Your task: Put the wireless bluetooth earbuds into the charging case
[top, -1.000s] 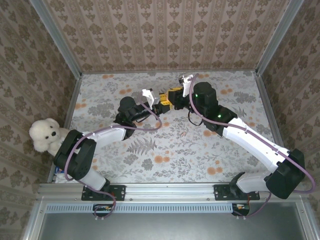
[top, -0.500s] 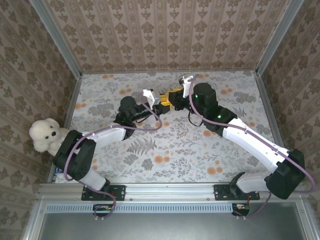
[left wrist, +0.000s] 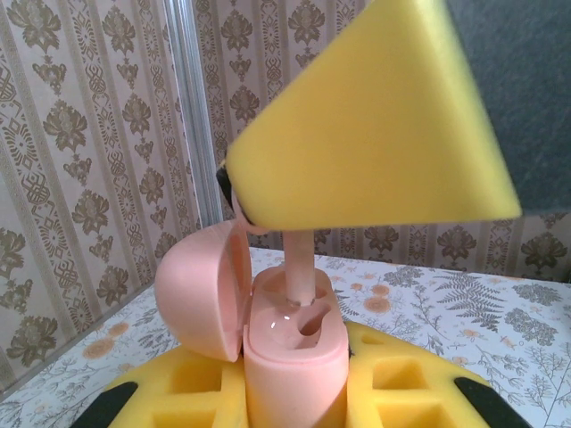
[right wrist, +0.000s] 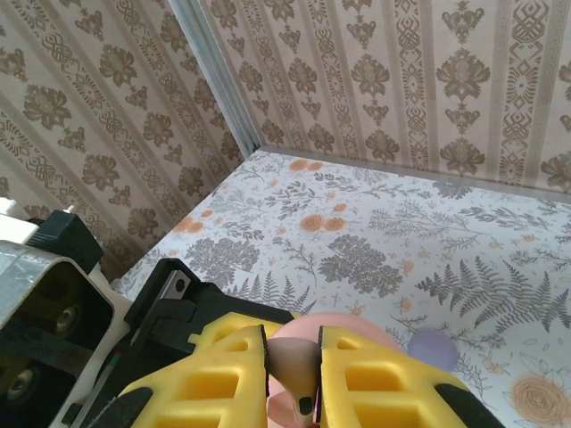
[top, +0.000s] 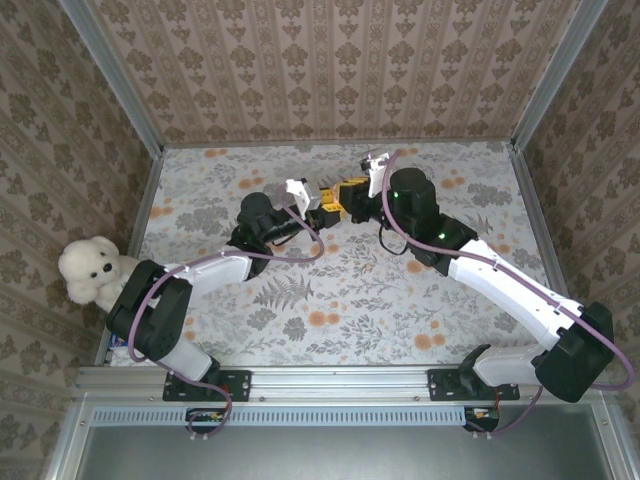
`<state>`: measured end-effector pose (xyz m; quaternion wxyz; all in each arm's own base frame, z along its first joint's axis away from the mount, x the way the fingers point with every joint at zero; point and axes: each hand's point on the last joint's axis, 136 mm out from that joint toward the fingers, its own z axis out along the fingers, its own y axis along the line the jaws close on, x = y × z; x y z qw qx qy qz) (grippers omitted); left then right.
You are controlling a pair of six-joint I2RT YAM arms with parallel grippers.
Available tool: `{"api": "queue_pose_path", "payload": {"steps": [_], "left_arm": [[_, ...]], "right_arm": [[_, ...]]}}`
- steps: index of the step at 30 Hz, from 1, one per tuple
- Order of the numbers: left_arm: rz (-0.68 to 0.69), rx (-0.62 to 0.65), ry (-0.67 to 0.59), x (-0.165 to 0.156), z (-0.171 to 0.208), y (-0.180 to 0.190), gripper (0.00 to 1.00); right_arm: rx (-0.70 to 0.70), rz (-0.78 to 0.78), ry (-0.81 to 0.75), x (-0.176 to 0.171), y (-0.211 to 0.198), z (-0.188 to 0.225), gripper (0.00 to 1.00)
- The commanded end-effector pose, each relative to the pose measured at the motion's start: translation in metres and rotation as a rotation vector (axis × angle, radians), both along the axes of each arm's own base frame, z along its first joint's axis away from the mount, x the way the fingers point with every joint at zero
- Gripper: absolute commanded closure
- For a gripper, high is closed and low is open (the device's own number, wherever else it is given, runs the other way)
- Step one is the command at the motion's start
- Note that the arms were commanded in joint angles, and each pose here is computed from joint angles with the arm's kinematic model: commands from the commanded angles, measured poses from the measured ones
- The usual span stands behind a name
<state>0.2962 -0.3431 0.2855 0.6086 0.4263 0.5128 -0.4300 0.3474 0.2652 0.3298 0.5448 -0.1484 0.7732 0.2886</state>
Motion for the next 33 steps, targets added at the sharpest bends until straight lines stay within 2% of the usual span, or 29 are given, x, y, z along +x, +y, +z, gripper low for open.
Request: {"api": "queue_pose_path", "payload": {"steps": [1,11,20,24,27,30,33], "left_arm": [[-0.006,-0.045,-0.095,-0.007,0.033,0.001,1.00],[-0.004,-0.045,-0.104,-0.008,0.036,0.002,1.00],[-0.002,-0.042,-0.096,-0.008,0.035,0.002,1.00],[0.002,-0.042,-0.098,-0.007,0.035,0.002,1.00],[0.005,-0.039,-0.096,-0.006,0.033,0.002,1.00],[0.007,-0.036,-0.096,-0.006,0.032,0.002,1.00],[0.014,-0.034,-0.096,-0.005,0.030,0.002,1.00]], "right_arm": [[0.020,0.008,-0.008,-0.005,-0.003,0.005,0.82],[-0.006,0.012,0.014,-0.004,-0.004,-0.008,0.82],[-0.103,0.217,0.052,-0.018,0.026,-0.020,0.82],[-0.149,0.228,0.073,-0.018,0.030,-0.029,0.81],[-0.153,0.183,0.069,-0.013,0.024,-0.027,0.73],[-0.128,0.108,0.067,-0.007,0.013,-0.016,0.54],[-0.079,0.039,0.062,-0.004,-0.001,0.003,0.44]]}}
